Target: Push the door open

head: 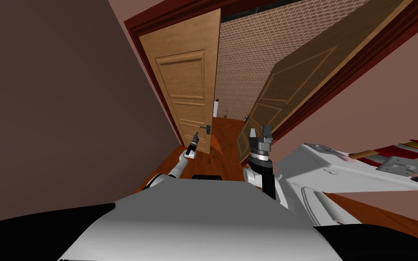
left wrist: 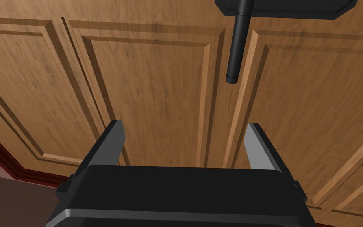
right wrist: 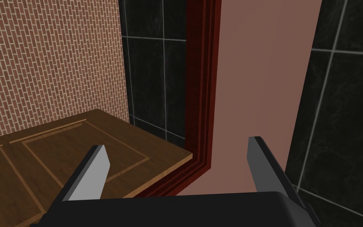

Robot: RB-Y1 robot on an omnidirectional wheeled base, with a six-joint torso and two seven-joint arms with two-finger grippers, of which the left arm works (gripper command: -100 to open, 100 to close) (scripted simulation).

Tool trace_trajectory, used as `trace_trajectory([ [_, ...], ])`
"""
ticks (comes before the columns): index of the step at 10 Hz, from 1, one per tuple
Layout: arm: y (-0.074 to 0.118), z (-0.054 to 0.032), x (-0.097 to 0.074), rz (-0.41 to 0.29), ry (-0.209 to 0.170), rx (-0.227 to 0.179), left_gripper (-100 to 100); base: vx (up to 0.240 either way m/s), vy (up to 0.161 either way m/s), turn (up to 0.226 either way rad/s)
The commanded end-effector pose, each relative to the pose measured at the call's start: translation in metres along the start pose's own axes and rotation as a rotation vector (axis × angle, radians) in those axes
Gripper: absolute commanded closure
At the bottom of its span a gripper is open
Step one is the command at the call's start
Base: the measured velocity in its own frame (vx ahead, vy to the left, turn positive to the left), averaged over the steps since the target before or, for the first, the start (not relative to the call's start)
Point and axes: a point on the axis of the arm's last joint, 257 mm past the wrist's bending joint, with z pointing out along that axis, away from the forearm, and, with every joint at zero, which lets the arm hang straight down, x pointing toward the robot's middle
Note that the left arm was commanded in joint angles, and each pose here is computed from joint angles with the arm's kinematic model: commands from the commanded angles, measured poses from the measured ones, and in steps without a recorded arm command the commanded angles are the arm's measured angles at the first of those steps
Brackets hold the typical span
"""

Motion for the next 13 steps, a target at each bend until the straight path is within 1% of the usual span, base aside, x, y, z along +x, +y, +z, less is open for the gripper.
trace_trajectory([
  [1, 0.008, 0.0043, 0.006, -0.002, 0.009, -0.024, -100, 0.099, 0.043, -0.039],
  [4, 0.023, 0.0105, 0.016, -0.002, 0.025, -0.067, -100, 0.083, 0.037, -0.048],
  [8, 0.037, 0.0159, 0.027, -0.003, 0.043, -0.112, -100, 0.061, 0.028, -0.036],
  [10, 0.047, 0.0189, 0.036, -0.002, 0.056, -0.144, -100, 0.088, 0.048, -0.048],
  [12, 0.052, 0.0201, 0.041, -0.002, 0.062, -0.159, -100, 0.069, 0.038, -0.028],
  [13, 0.05, 0.0195, 0.04, -0.002, 0.06, -0.154, -100, 0.028, 0.012, -0.004],
])
